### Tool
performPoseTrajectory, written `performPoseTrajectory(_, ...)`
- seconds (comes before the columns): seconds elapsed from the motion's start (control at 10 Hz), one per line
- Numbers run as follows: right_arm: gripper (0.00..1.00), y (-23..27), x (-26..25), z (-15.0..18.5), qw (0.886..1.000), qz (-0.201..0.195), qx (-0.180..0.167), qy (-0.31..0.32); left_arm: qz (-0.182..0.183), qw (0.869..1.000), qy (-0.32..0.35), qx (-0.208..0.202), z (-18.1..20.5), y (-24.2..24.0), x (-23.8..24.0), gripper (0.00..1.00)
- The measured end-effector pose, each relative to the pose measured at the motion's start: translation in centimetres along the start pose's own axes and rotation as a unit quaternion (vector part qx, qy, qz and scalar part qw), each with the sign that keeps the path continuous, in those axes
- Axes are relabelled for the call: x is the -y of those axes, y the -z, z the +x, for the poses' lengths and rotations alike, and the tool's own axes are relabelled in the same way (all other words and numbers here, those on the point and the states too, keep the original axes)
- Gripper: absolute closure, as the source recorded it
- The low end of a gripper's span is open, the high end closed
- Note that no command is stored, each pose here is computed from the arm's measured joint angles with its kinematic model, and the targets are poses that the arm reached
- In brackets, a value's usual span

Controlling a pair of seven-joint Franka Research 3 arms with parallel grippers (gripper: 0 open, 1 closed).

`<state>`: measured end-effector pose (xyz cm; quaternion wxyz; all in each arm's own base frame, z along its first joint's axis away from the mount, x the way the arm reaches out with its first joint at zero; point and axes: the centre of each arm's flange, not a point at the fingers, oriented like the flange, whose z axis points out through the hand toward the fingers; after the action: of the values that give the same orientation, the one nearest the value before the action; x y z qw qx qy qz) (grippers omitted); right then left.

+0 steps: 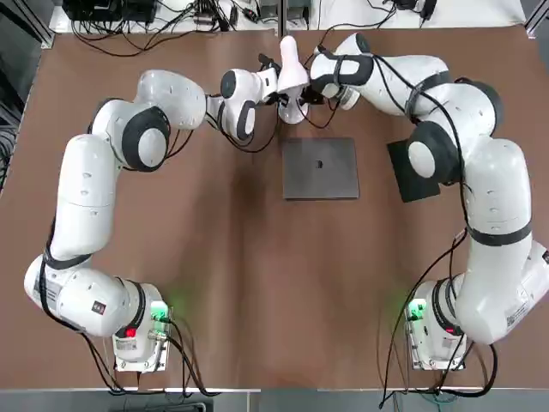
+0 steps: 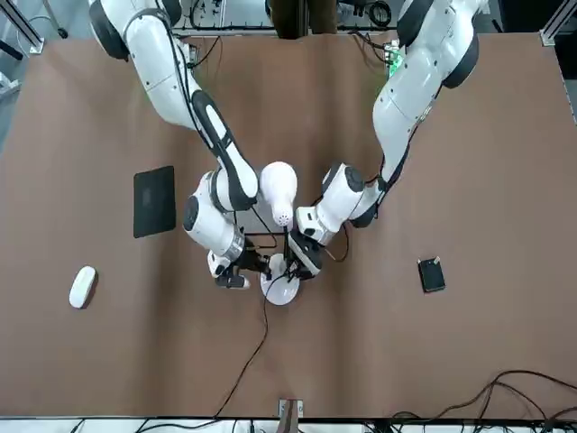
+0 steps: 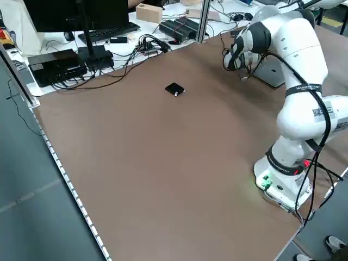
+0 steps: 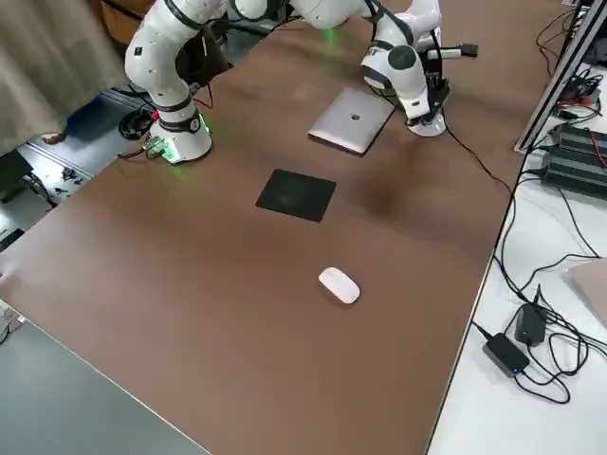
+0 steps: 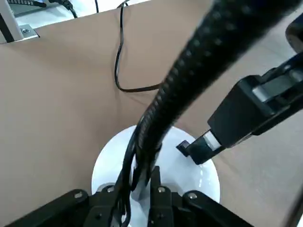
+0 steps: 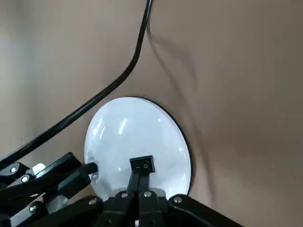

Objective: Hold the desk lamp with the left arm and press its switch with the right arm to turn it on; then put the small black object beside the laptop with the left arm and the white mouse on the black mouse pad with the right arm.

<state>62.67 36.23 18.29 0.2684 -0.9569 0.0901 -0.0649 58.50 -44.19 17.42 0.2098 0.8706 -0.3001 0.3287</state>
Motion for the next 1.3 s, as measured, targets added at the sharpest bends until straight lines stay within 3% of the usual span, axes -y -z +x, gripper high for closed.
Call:
performPoseTrajectory(0.5,0.99,-0.3,0.8,-0.1,1.000,-0.003,-0.006,0.014,0.005,1.000,-0.007,-0.002,0.0,0.1,0.6,0.84)
performPoseTrajectory(1.0,0.99,-1.5,4.4,-2.0,0.999,0.008,-0.003,0.045,0.005,1.000,-0.009,-0.004,0.0,0.1,0.5,0.85)
performPoseTrajectory(1.3,0.98,-0.8,4.4,-0.9,0.998,0.005,0.030,0.049,0.004,1.000,-0.009,-0.004,0.0,0.1,0.2,0.85)
